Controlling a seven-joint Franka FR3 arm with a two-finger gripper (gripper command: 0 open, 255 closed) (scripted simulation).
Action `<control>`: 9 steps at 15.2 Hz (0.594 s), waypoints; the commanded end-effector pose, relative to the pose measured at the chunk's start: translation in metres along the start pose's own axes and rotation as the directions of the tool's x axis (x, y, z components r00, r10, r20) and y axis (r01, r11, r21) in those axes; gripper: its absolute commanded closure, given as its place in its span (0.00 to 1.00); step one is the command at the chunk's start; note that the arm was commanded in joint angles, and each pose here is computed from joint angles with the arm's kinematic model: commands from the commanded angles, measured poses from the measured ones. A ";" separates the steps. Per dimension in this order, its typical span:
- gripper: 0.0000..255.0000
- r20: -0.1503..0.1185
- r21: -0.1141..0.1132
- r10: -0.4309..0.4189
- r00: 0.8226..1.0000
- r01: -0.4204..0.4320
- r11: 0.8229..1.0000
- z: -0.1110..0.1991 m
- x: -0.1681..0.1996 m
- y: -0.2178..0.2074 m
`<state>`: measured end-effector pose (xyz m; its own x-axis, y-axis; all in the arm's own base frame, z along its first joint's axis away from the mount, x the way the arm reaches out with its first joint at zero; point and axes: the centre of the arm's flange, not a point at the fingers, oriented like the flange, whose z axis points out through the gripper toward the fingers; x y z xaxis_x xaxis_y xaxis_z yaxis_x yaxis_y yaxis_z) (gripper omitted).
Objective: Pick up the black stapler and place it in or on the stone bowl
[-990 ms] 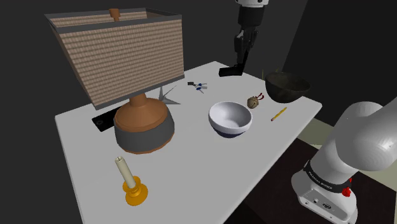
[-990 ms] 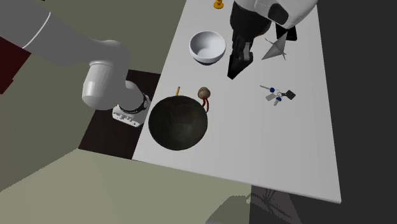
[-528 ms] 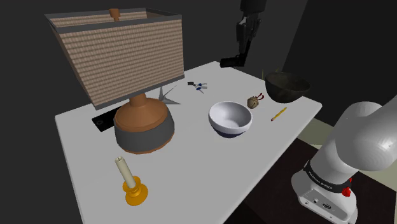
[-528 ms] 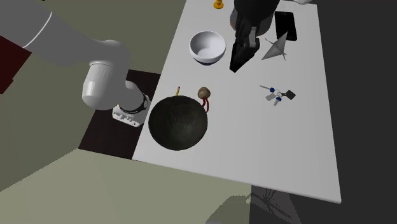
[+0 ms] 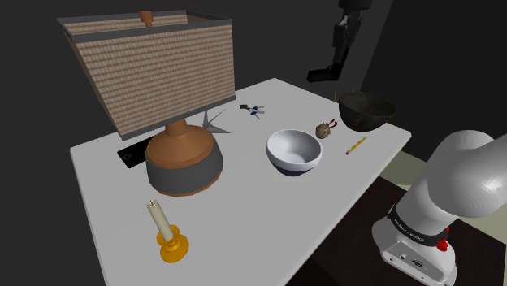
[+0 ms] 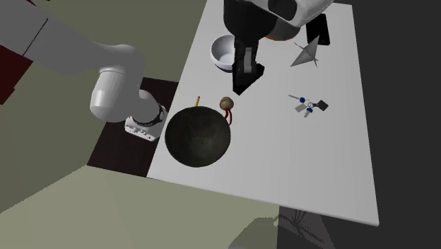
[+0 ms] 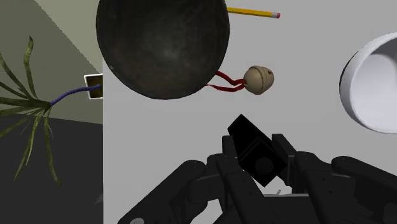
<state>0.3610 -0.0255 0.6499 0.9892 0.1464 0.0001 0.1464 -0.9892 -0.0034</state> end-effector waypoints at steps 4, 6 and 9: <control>1.00 0.000 0.001 -0.001 1.000 0.001 1.000 -0.006 -0.050 0.043; 1.00 0.000 0.001 -0.001 1.000 0.001 1.000 -0.009 -0.069 0.060; 1.00 0.000 0.001 -0.001 1.000 0.001 1.000 -0.012 -0.099 0.087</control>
<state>0.2843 -0.1160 0.6622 0.9893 0.1460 0.0007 0.1460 -0.9893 -0.0040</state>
